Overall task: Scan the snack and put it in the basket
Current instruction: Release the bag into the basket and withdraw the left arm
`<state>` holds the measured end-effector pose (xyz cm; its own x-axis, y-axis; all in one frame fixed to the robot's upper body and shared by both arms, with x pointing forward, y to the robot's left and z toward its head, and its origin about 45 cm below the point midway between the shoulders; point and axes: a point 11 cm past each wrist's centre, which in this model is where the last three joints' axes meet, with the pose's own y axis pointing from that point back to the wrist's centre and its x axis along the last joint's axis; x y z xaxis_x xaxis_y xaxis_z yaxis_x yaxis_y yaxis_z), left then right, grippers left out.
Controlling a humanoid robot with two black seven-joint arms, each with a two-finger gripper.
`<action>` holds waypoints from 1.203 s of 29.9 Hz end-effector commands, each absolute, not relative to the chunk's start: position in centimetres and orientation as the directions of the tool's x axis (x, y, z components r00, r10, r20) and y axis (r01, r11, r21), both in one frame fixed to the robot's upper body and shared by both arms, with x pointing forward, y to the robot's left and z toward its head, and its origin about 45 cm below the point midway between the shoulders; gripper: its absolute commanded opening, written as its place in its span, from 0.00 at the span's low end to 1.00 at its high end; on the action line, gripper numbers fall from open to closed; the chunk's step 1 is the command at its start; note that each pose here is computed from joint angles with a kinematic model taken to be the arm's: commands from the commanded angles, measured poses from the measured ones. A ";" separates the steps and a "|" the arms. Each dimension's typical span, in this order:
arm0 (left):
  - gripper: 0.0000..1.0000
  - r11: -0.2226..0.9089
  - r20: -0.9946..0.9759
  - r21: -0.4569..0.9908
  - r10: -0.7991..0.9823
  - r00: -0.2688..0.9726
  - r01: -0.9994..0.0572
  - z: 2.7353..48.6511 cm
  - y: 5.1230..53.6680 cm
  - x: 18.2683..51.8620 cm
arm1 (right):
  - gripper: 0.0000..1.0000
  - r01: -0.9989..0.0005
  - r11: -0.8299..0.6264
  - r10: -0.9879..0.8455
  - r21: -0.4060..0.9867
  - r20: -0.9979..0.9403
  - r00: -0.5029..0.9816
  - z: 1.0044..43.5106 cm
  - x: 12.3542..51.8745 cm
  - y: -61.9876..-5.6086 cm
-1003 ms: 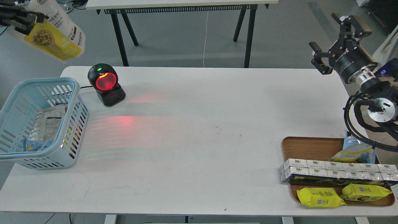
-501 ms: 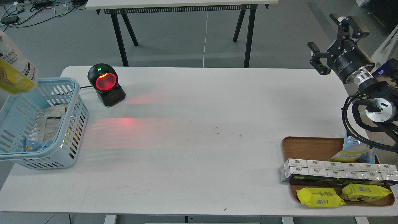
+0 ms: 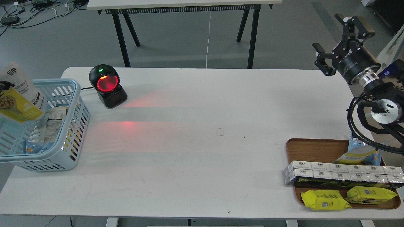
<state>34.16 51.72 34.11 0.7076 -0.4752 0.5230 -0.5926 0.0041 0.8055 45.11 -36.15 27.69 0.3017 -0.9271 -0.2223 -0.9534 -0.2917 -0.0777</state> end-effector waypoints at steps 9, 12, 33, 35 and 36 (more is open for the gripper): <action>0.01 0.151 0.556 0.819 -0.441 0.704 -0.553 29.1 47.4 35.4 | 0.98 -0.947 -0.313 -0.920 -0.071 -0.226 0.321 27.3 45.0 -35.5; 0.08 0.174 0.584 0.802 -0.427 0.690 -0.571 29.6 46.8 36.0 | 0.98 -0.946 -0.317 -0.918 -0.072 -0.227 0.326 27.4 45.0 -35.3; 0.99 0.629 0.739 0.212 0.398 0.544 -0.748 41.8 34.5 44.2 | 0.98 -0.891 -0.434 -0.893 -0.132 -0.067 0.445 31.9 46.6 -32.8; 0.99 0.682 0.608 0.145 0.510 0.609 -0.716 42.2 32.9 44.7 | 0.98 -0.873 -0.466 -0.875 -0.142 -0.076 0.479 32.4 46.5 -32.4; 0.99 0.697 0.552 0.111 0.550 0.627 -0.708 42.6 32.4 44.9 | 0.98 -0.862 -0.486 -0.862 -0.145 -0.082 0.500 32.5 46.4 -32.3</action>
<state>44.27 34.39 41.83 0.5577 0.4097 0.7219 -0.7417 0.6364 0.2118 46.50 -32.79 31.91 0.4524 -0.8888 -0.0736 -0.8877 -0.4408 -0.1329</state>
